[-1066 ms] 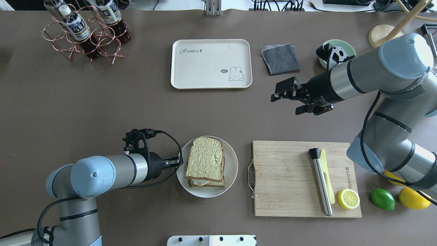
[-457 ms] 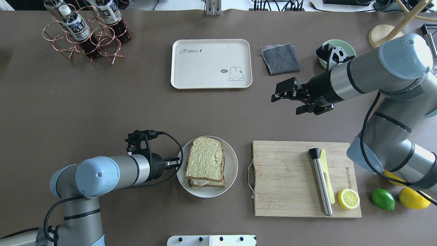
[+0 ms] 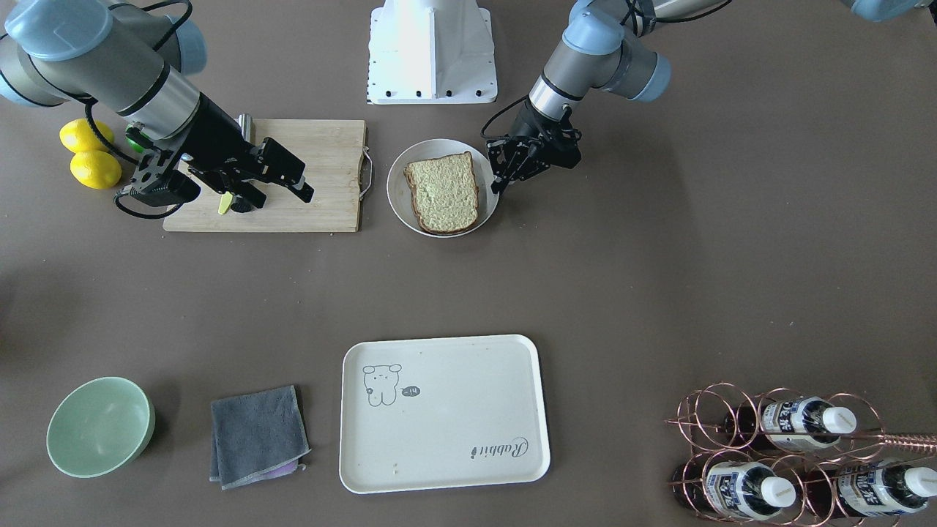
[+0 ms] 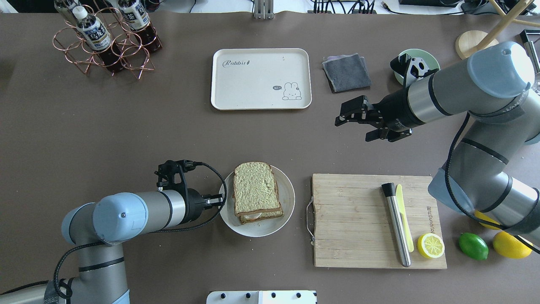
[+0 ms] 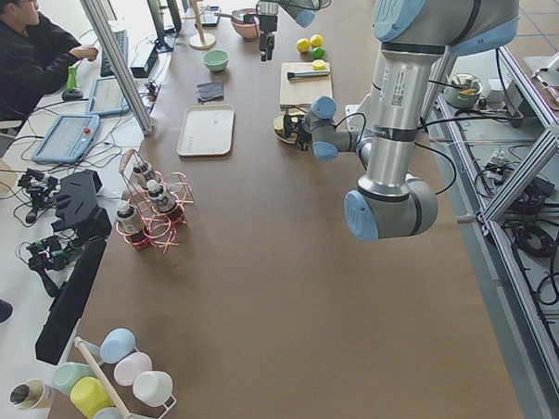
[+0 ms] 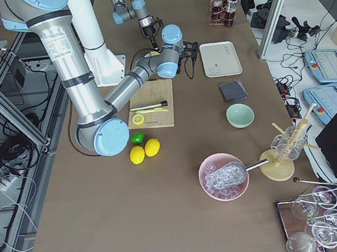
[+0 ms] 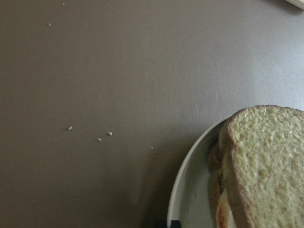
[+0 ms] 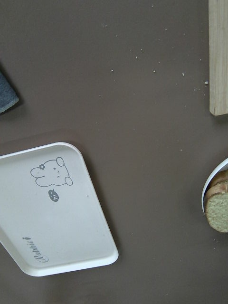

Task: Make sandwich and place on tray
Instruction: 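Grasp the rim of the white plate with the left gripper, then slide the plate with the left gripper onto the rabbit-print tray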

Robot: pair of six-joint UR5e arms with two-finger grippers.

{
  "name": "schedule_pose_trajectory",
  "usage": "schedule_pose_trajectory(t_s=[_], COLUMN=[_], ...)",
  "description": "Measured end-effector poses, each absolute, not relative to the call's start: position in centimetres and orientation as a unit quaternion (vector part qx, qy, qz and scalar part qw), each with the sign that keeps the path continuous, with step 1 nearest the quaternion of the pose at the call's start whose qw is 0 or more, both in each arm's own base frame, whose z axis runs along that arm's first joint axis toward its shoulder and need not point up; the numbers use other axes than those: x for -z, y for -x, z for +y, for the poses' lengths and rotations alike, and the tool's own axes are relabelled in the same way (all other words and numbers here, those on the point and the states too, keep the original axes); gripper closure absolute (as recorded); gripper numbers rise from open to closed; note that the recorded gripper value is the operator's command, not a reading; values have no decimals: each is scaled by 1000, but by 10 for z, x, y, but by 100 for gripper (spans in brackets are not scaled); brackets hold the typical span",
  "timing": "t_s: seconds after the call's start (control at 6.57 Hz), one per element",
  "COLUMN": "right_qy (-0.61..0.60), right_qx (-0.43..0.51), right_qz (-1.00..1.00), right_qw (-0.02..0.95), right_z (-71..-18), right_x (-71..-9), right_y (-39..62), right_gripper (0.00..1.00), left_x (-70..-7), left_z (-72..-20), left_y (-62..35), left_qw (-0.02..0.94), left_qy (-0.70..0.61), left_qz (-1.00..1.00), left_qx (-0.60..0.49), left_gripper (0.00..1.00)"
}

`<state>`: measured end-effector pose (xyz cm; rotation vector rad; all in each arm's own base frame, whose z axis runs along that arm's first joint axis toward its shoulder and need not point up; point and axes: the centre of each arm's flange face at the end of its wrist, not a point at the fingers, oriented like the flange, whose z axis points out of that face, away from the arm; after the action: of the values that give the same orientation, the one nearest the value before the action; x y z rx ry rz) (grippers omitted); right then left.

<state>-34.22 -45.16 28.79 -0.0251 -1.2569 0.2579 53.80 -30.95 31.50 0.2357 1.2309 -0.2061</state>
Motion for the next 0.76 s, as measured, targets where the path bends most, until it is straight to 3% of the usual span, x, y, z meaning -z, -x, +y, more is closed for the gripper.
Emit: schedule_pose_trajectory(t_s=[0.3,0.76], right_qy=[11,5], right_qx=[-120,-111], right_qz=[-586,-600], right_qw=[801,792], right_z=[-452,-447], right_x=[-287,-279], right_y=[342,337], right_gripper=[0,0], left_x=[-302,-283], left_z=[-319,-374], left_y=[-523,-490], left_qw=[799,797], left_qy=[-107,-99], left_qz=[584,586], left_qx=[96,112], left_gripper=[100,100])
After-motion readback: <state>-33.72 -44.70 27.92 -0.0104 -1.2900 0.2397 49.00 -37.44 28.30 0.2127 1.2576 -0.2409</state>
